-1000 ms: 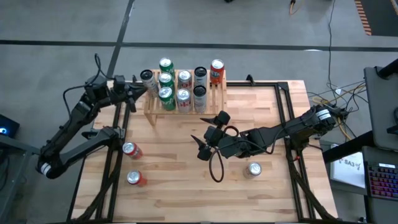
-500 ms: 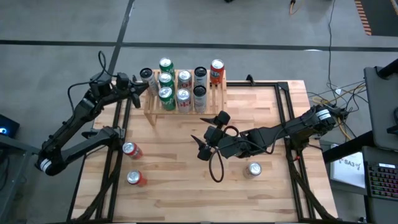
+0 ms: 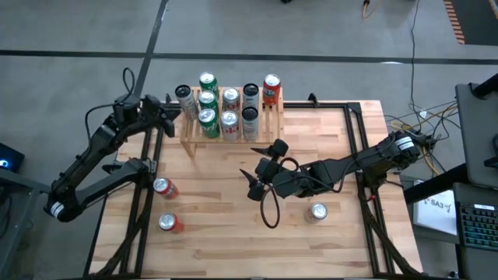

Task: Place canned beverage on shelf
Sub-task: Put the yellow soda can on the shelf

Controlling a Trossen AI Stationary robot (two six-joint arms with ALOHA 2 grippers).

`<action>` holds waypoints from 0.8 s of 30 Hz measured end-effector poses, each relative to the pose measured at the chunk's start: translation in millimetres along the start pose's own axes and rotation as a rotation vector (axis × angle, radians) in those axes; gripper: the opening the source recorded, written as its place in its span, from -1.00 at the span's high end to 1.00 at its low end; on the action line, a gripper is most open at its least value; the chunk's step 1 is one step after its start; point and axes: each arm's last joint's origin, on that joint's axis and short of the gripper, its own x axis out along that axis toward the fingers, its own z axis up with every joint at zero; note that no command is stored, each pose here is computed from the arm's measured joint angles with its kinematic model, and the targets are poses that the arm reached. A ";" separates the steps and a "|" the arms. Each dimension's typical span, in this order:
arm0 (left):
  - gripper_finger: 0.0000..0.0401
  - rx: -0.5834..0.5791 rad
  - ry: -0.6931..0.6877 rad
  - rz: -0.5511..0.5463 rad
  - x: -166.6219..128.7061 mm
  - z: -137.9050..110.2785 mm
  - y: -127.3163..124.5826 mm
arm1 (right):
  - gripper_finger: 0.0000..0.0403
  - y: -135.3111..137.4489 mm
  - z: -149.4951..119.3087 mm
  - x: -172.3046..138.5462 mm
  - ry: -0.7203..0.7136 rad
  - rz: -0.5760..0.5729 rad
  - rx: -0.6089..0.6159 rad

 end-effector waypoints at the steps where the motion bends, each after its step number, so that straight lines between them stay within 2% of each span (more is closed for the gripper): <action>1: 1.00 -0.003 0.000 0.028 0.6 0.0 1.0 | -0.65 0.0 0.0 0.0 0.000 0.000 -0.002; 4: 1.00 -0.007 0.016 0.070 4.8 -0.3 3.3 | -0.65 0.0 0.0 0.0 0.000 0.000 -0.005; 13: 1.00 -0.011 0.035 0.085 23.5 3.1 8.1 | -0.65 0.0 0.0 0.0 0.000 0.000 0.001; 20: 1.00 -0.009 0.027 0.093 27.8 4.9 9.3 | -0.65 -0.1 0.0 0.1 0.000 -0.001 0.000; 24: 1.00 -0.005 0.000 0.138 25.2 6.6 9.9 | -0.65 -0.1 0.0 0.1 0.000 -0.001 0.001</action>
